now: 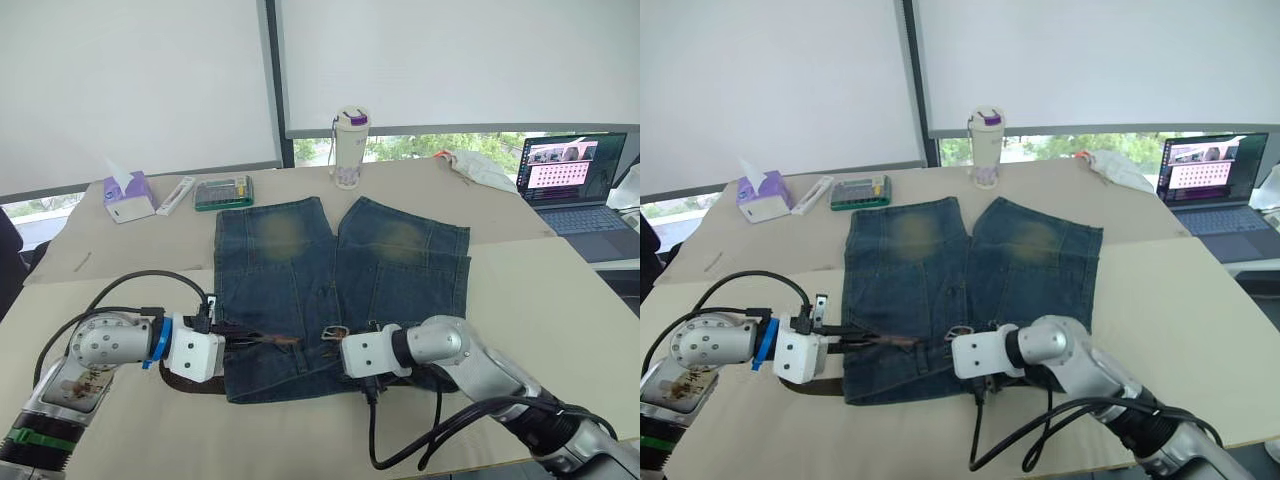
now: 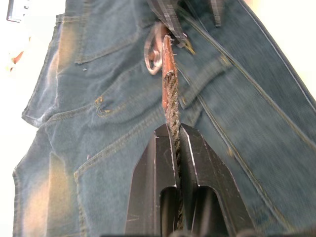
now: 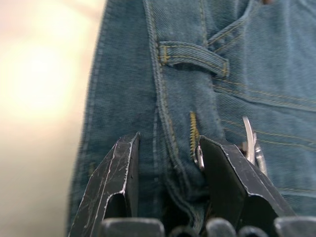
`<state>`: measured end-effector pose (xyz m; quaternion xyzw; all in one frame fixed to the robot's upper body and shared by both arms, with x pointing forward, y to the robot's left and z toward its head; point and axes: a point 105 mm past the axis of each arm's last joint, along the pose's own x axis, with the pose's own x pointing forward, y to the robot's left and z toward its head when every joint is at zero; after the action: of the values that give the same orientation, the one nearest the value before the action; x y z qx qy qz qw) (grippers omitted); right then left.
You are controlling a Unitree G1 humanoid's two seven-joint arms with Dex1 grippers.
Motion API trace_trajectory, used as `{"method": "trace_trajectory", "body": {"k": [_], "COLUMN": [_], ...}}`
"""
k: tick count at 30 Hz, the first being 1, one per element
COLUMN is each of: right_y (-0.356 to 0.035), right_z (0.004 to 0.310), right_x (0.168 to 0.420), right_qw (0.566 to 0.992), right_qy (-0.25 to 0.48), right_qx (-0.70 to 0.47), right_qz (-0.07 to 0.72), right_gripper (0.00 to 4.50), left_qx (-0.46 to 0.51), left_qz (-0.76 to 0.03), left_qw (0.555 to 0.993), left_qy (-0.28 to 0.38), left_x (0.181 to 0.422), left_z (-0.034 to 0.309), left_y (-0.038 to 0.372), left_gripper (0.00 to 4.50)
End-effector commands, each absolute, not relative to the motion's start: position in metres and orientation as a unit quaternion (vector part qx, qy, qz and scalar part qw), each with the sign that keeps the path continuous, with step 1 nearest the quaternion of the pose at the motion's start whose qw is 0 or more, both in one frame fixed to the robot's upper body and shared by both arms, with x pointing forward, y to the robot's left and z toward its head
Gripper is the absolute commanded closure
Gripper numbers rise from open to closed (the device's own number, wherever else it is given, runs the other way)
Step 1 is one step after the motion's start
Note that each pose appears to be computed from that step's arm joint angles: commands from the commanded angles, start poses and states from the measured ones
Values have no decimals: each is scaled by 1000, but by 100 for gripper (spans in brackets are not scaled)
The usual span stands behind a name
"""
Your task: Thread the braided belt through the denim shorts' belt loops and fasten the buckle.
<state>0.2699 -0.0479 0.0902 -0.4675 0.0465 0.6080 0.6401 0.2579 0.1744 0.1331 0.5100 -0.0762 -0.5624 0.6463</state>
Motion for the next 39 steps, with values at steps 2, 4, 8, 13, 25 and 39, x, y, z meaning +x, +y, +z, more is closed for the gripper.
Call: {"method": "trace_trajectory", "body": {"k": [2, 4, 8, 13, 25, 39], "right_y": [-47, -45, -40, -36, -34, -48], "right_z": [95, 98, 107, 117, 129, 132], "right_x": [285, 283, 277, 272, 271, 294], "right_qw": [666, 675, 693, 713, 747, 832], "right_qy": [33, 33, 31, 33, 55, 137], "right_qx": [-477, -461, -420, -377, -302, -160], "right_qz": [573, 575, 585, 590, 590, 513], "right_gripper": [313, 386, 449, 449, 449, 449], "left_qx": [541, 550, 571, 585, 548, 564], "left_qz": [-556, -555, -548, -547, -534, -467], "left_qw": [626, 620, 608, 595, 637, 665], "left_qy": [-80, -73, -60, -63, -95, -150], "left_x": [256, 258, 265, 266, 270, 279], "left_z": [130, 124, 115, 107, 105, 116], "left_y": [178, 179, 179, 175, 144, 138], "left_gripper": [450, 450, 450, 450, 450, 450]}}
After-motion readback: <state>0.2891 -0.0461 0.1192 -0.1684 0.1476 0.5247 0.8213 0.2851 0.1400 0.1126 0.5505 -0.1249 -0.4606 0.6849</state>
